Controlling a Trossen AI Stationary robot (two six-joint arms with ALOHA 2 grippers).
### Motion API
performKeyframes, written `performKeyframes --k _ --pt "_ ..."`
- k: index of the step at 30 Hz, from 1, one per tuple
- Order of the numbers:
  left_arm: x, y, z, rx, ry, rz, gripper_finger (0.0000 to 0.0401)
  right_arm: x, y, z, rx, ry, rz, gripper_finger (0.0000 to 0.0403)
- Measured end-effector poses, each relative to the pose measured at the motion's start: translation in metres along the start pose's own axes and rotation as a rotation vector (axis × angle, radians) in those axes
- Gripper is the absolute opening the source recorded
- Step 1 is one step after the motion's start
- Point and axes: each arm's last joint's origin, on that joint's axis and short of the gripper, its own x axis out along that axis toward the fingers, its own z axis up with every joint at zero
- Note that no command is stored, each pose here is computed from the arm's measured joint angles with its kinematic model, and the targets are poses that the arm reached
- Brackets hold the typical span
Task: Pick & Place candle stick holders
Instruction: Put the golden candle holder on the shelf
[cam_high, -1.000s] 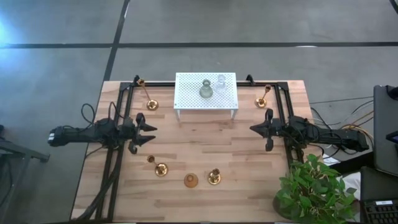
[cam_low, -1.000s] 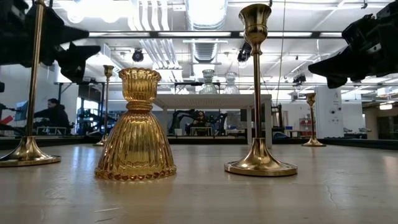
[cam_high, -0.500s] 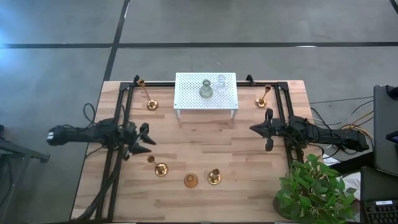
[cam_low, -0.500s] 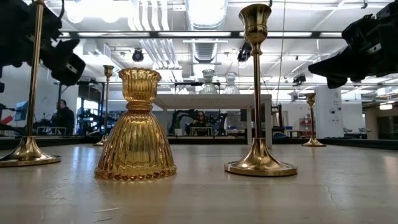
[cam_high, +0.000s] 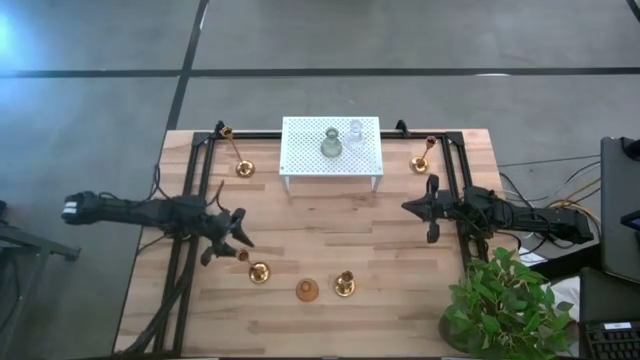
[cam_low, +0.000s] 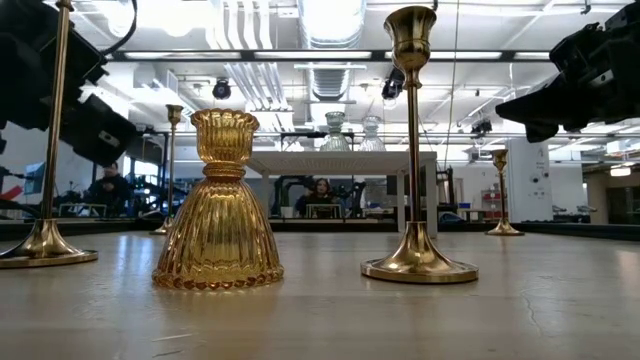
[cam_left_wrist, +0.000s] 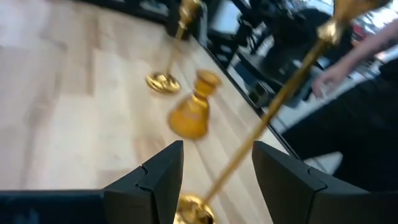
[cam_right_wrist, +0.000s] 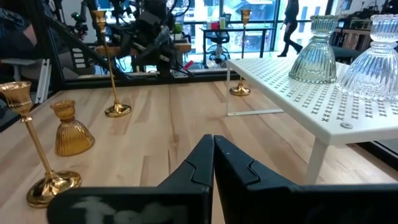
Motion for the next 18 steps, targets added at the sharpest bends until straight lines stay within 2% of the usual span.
performKeyframes --k 6,11,18 --pt "0.0052 -0.003 -0.0056 -0.009 0.08 -0.063 0.0197 0.0 0.0 0.0 0.001 0.0 0.0 0.0009" --pt "0.0085 -0.0067 -0.005 0.018 0.064 -0.106 0.0197 0.0 0.0001 0.0 0.001 0.0 0.002 0.0009" --pt "0.0103 -0.0081 -0.0035 0.084 0.035 -0.071 0.0197 0.0 0.0001 0.0 0.0 0.0 0.004 0.0009"
